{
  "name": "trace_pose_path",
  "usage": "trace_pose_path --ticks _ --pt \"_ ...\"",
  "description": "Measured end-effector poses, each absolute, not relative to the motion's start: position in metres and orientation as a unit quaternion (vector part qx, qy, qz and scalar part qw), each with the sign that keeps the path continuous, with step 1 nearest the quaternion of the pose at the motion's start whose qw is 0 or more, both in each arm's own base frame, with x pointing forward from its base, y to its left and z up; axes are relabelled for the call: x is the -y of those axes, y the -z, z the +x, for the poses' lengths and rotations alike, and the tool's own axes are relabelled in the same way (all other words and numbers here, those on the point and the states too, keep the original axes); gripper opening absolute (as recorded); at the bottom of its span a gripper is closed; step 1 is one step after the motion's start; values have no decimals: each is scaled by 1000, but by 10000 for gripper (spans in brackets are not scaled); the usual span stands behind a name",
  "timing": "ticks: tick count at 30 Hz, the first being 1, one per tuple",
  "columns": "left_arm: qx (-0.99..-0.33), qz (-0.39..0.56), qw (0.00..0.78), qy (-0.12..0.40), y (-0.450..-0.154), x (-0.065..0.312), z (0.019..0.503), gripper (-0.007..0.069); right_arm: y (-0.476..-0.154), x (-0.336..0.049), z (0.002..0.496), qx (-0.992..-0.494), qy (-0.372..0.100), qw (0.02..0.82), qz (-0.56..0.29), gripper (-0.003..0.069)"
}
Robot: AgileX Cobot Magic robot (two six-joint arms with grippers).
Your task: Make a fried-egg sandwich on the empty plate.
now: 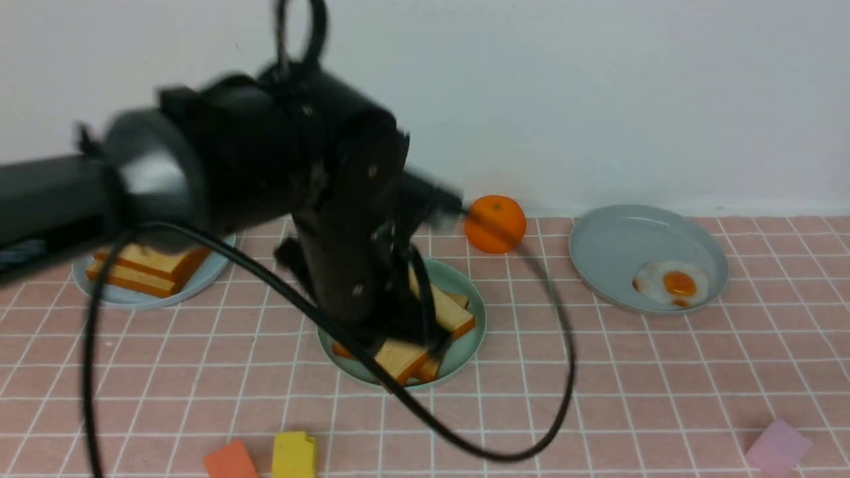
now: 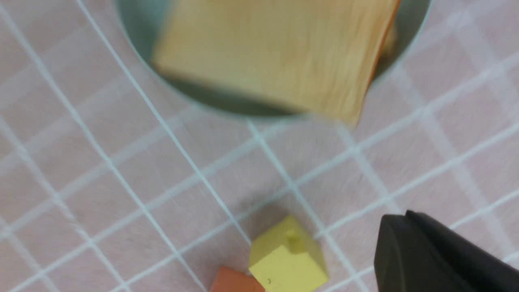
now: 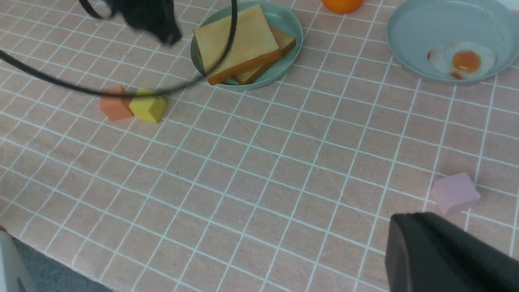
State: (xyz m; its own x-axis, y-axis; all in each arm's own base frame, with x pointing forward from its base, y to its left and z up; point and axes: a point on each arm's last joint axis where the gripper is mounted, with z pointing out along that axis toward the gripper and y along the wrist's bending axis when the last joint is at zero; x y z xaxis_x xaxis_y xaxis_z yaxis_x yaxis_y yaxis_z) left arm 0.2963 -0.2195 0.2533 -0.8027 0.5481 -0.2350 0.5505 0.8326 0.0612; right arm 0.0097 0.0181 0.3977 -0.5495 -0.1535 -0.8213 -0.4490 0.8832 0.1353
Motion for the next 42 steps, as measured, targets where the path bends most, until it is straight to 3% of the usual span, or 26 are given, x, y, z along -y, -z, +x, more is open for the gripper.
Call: trace_pose_path --ticks 12,31,38,42 --pt "-930 361 73 5 -191 228 316 -13 -398 -18 10 -864 -167 442 -175 31" --pt "-912 379 159 -1 -192 235 332 -13 -398 -18 10 -864 -167 442 -175 32" --pt "-919 352 172 48 -228 239 323 -13 -398 -18 10 -864 -167 441 -175 34" --pt "-879 355 298 113 -326 231 274 -13 -398 -18 10 -864 -167 441 -175 32"
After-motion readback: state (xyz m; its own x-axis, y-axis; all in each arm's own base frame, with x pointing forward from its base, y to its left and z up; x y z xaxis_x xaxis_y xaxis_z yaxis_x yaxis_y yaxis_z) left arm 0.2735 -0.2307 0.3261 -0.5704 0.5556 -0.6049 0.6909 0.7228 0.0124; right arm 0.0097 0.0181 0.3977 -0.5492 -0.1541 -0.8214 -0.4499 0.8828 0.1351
